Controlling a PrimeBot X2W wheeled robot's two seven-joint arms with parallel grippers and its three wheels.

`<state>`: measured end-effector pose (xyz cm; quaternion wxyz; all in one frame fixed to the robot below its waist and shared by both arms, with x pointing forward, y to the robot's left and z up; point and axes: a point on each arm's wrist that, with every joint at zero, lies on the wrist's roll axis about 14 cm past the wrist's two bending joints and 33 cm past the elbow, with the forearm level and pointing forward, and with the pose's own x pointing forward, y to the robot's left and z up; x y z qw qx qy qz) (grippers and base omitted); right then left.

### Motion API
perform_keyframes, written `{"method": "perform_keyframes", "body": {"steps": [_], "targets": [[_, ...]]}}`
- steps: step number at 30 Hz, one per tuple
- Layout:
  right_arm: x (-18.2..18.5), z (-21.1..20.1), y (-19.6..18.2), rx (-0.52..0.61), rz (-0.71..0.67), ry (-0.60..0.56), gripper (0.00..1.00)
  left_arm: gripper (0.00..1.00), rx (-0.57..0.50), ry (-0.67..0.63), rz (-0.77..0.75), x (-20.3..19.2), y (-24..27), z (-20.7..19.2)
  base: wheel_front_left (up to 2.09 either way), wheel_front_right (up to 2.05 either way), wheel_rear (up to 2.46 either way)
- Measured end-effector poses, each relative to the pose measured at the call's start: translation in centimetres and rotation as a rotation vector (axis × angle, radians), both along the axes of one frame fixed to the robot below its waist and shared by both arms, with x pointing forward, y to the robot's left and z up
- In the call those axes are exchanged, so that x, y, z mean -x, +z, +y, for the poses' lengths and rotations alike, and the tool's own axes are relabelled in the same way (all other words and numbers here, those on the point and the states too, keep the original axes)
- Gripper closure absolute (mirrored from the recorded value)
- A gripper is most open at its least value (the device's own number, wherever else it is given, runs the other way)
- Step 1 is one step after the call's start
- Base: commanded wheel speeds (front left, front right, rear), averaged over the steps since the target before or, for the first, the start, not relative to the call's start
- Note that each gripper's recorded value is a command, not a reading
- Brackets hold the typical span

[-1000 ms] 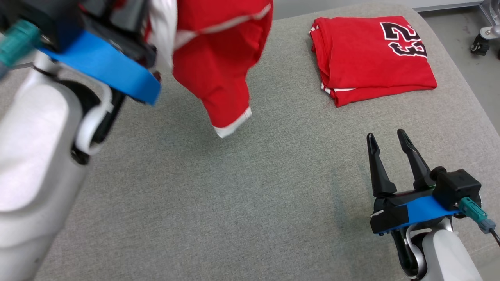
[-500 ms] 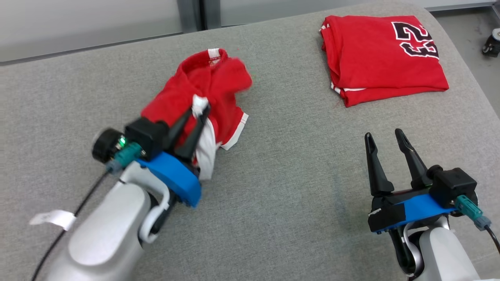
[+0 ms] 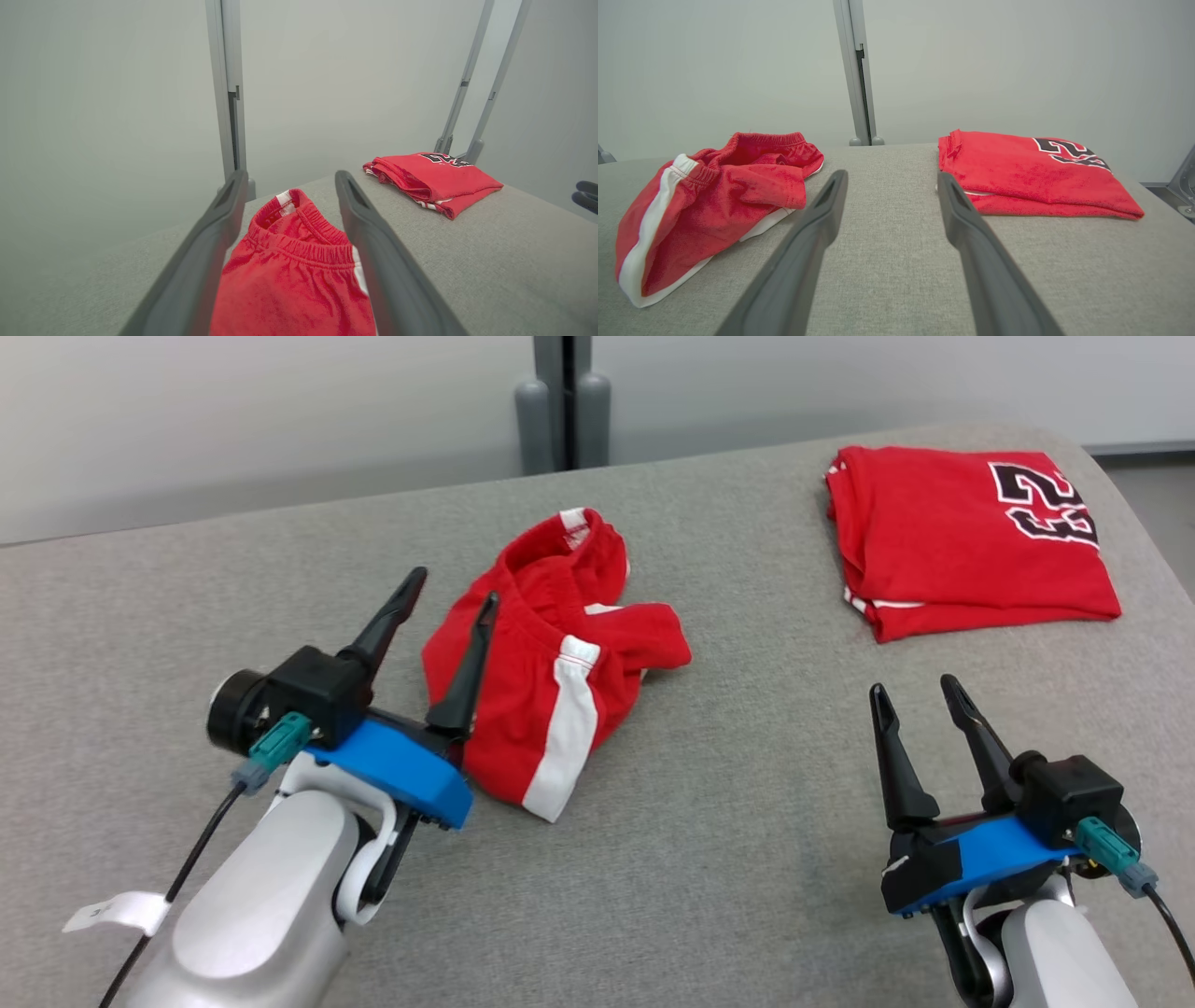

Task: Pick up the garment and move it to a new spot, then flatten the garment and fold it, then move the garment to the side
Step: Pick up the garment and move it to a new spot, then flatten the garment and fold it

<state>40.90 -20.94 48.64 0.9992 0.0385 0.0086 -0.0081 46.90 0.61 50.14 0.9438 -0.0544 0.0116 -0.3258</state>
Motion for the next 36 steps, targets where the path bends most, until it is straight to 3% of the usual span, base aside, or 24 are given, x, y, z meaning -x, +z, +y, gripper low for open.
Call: {"method": "perform_keyframes", "body": {"steps": [8,20,27,36], "targets": [[-0.1,2.4,0.9,-0.002,-0.016,0.066,0.0,0.0,0.025,0.239,-0.087,0.7,3.2,7.7,0.0,0.0,0.0],[0.1,4.6,2.0,-0.008,-0.034,0.126,0.0,0.0,0.022,0.561,-0.068,6.1,2.1,18.1,0.0,0.0,0.0],[0.7,5.0,1.8,-0.009,-0.026,0.139,0.0,0.0,0.001,0.644,-0.029,9.0,0.4,20.8,0.0,0.0,0.0],[1.4,4.6,2.0,-0.008,-0.023,0.127,0.0,0.0,0.007,0.659,-0.016,10.1,-0.2,20.8,0.0,0.0,0.0]]}}
